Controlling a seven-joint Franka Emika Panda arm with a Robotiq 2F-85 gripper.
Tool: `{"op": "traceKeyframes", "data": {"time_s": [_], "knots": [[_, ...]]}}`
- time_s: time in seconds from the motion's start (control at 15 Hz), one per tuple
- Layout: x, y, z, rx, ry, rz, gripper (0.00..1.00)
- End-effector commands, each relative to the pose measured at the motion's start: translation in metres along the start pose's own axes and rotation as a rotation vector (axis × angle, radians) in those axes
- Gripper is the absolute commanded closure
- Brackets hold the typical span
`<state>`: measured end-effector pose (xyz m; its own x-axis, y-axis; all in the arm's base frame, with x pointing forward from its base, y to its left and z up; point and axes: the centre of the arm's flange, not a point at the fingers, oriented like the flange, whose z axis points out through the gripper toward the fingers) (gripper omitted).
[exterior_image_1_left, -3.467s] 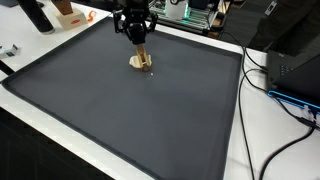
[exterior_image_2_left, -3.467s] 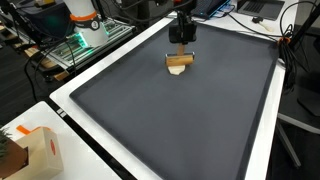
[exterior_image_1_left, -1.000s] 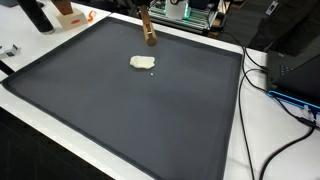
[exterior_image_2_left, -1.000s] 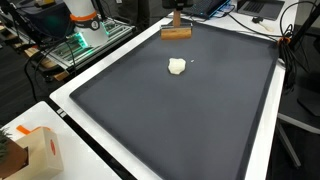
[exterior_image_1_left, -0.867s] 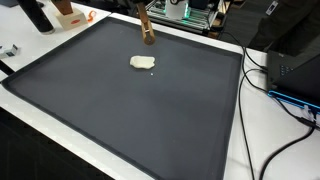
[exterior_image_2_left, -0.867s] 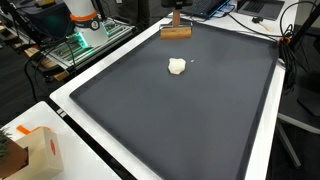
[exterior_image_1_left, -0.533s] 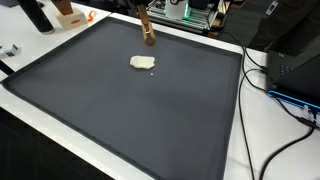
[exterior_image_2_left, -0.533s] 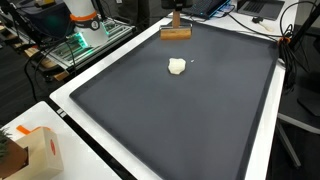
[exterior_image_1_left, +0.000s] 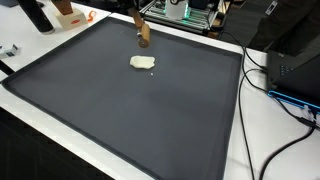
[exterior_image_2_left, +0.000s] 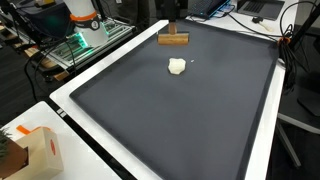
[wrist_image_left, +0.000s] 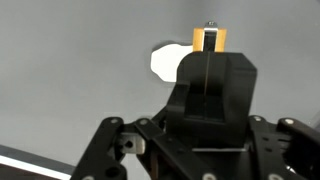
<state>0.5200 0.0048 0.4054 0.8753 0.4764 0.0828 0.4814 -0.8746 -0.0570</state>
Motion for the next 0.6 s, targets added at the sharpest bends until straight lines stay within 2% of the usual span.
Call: {"op": "traceKeyframes", "data": {"time_s": [0.0,0.33,0.53], "knots": [[-0.014,0.033,0.004,0.120,0.093,0.058,0.77],[-0.034,0.062,0.014,0.254,0.210,0.119,0.77],[-0.041,0.073,0.018,0.300,0.252,0.135,0.77]]}}
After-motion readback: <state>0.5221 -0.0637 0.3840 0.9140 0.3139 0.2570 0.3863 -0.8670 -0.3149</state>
